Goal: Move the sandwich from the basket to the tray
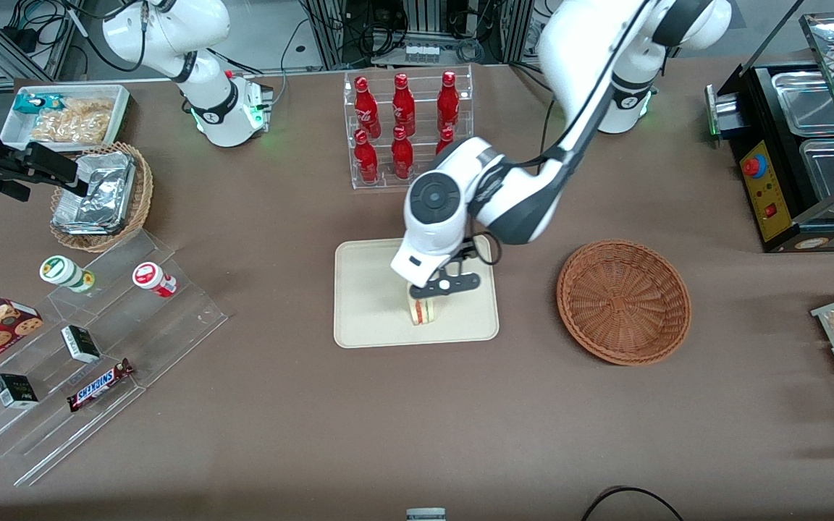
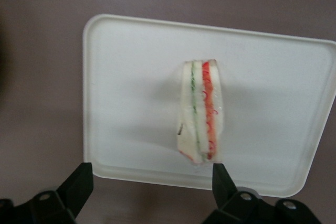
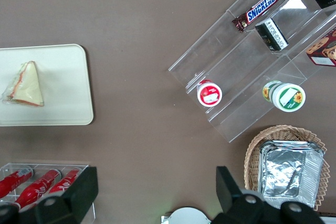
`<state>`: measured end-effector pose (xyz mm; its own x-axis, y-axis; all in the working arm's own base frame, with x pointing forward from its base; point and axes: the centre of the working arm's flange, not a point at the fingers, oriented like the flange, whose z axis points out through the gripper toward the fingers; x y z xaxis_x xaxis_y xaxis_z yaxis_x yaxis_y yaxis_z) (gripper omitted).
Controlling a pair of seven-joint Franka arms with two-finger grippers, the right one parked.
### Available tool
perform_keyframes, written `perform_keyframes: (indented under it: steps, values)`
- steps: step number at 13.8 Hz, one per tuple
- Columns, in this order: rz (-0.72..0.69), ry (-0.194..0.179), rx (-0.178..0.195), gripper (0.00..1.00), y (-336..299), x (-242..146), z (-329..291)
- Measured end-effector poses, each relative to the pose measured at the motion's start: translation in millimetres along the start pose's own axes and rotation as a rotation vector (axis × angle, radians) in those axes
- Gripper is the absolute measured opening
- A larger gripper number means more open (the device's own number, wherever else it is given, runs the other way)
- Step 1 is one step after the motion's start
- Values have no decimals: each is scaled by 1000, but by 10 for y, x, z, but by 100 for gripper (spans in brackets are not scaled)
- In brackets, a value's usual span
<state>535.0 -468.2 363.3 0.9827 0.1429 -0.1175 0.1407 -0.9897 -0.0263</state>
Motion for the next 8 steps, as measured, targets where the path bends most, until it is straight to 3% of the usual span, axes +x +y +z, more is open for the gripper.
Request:
perform_keyframes:
  steps: [4, 8]
  values:
    - [-76, -84, 83, 100, -758, 374, -311]
    - [-111, -105, 139, 100, -1540, 695, -367]
